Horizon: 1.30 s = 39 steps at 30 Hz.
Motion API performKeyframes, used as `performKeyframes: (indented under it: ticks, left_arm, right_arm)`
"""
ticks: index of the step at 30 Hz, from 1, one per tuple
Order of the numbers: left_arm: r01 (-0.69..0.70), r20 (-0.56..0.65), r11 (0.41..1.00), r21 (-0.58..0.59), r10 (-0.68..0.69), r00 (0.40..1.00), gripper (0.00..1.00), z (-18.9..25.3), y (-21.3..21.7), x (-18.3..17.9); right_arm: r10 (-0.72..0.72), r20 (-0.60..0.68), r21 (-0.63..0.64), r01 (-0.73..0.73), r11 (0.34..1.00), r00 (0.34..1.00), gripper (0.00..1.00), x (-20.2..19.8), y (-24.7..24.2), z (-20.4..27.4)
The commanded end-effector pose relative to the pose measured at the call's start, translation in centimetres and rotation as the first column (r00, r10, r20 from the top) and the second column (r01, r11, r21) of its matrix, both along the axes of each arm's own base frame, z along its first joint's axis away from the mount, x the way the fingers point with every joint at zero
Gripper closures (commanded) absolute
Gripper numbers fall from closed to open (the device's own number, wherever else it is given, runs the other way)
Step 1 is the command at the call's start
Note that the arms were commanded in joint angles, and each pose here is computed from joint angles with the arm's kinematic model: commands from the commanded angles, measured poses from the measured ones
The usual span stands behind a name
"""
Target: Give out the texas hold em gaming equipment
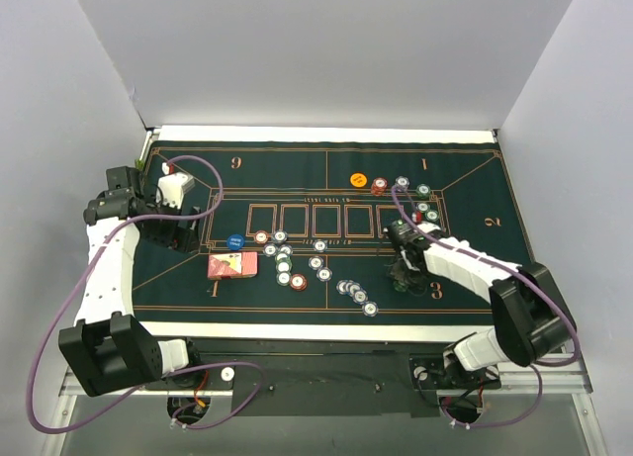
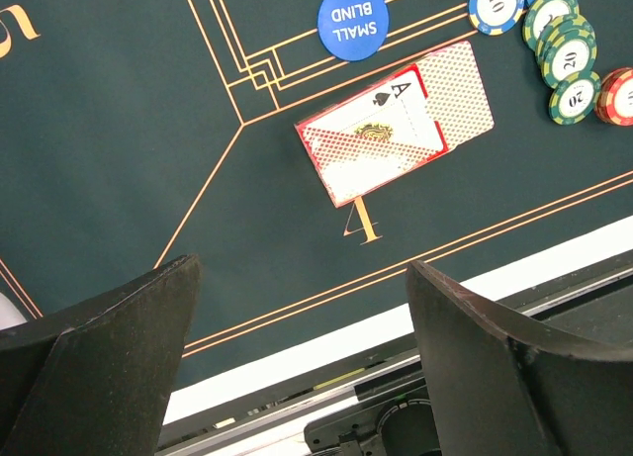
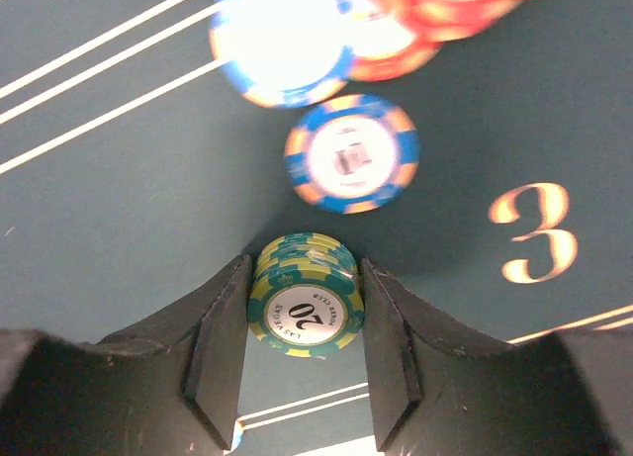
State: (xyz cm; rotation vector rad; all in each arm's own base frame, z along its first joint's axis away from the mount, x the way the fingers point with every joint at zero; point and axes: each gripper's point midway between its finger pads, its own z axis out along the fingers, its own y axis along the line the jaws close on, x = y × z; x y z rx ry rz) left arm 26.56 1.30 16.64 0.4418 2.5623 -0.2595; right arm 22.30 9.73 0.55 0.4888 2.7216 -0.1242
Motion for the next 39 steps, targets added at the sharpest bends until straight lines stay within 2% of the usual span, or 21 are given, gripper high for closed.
performKeyframes:
  ticks: [1, 4, 8, 10, 11, 13, 16, 20, 21, 25, 28, 33, 37, 39]
  left_arm:
    - [0.040, 0.029, 0.999, 0.009, -0.041, 0.999, 0.04, 1.2, -0.3, 0.2]
    - [0.077, 0.007, 0.997, 0.019, -0.077, 0.997, 0.04, 0.4, -0.8, -0.3]
    - [0.162, -0.013, 0.986, 0.044, -0.162, 0.987, 0.04, -0.8, -2.3, -0.9]
    - [0.215, -0.027, 0.976, 0.037, -0.214, 0.976, 0.04, -1.6, -3.3, -1.3]
    - [0.258, -0.027, 0.966, 0.031, -0.257, 0.966, 0.04, -1.7, -4.0, -1.4]
    - [0.331, -0.025, 0.944, -0.004, -0.331, 0.943, 0.04, -1.9, -5.2, -1.9]
    - [0.432, -0.013, 0.899, -0.064, -0.434, 0.901, 0.04, -2.4, -6.6, -2.7]
    - [0.559, -0.024, 0.827, -0.050, -0.561, 0.827, 0.04, -4.0, -7.0, -3.0]
    - [0.604, -0.028, 0.796, -0.030, -0.605, 0.796, 0.04, -4.3, -6.9, -3.1]
    - [0.716, -0.081, 0.697, -0.034, -0.716, 0.694, 0.04, -6.5, -6.4, -3.2]
    - [0.781, -0.068, 0.624, -0.021, -0.780, 0.622, 0.04, -7.6, -6.3, -2.9]
    - [0.868, -0.023, 0.494, 0.058, -0.868, 0.495, 0.04, -9.5, -7.0, -1.8]
    - [0.896, -0.045, 0.439, 0.069, -0.896, 0.442, 0.04, -10.6, -7.2, -1.1]
    - [0.897, -0.043, 0.432, 0.095, -0.898, 0.437, 0.04, -11.0, -7.3, -0.3]
  right_arm:
    - [-0.217, -0.028, -0.126, 0.212, 0.969, 0.976, 0.75, -3.0, -5.7, -0.2]
    - [-0.257, 0.014, -0.099, 0.257, 0.961, 0.966, 0.70, -2.8, -6.2, 0.5]
    - [-0.233, -0.016, -0.088, 0.231, 0.969, 0.972, 0.68, -3.0, -5.7, 0.2]
    - [-0.220, -0.018, -0.081, 0.218, 0.973, 0.975, 0.63, -2.9, -5.3, 0.1]
    - [-0.211, -0.020, -0.080, 0.209, 0.975, 0.977, 0.53, -2.9, -5.1, 0.1]
    - [-0.196, -0.022, -0.080, 0.194, 0.978, 0.980, 0.41, -2.9, -4.8, 0.3]
    - [-0.182, 0.029, -0.060, 0.184, 0.981, 0.983, 0.31, -2.0, -4.5, 2.3]
    - [-0.121, 0.145, -0.012, 0.124, 0.992, 0.982, 0.23, -0.1, -3.3, 6.9]
    - [-0.105, 0.175, 0.008, 0.105, 0.994, 0.979, 0.17, 0.3, -2.8, 8.1]
    - [0.000, 0.241, 0.080, -0.020, 0.997, 0.970, 0.14, 1.8, -0.1, 11.8]
    - [0.079, 0.262, 0.120, -0.114, 0.986, 0.962, 0.14, 2.6, 1.9, 13.7]
    - [0.121, 0.275, 0.163, -0.171, 0.972, 0.954, 0.14, 3.2, 3.6, 14.8]
    - [0.138, 0.288, 0.184, -0.197, 0.963, 0.948, 0.14, 3.7, 4.4, 15.5]
    - [0.142, 0.285, 0.188, -0.201, 0.962, 0.948, 0.14, 4.0, 4.7, 15.6]
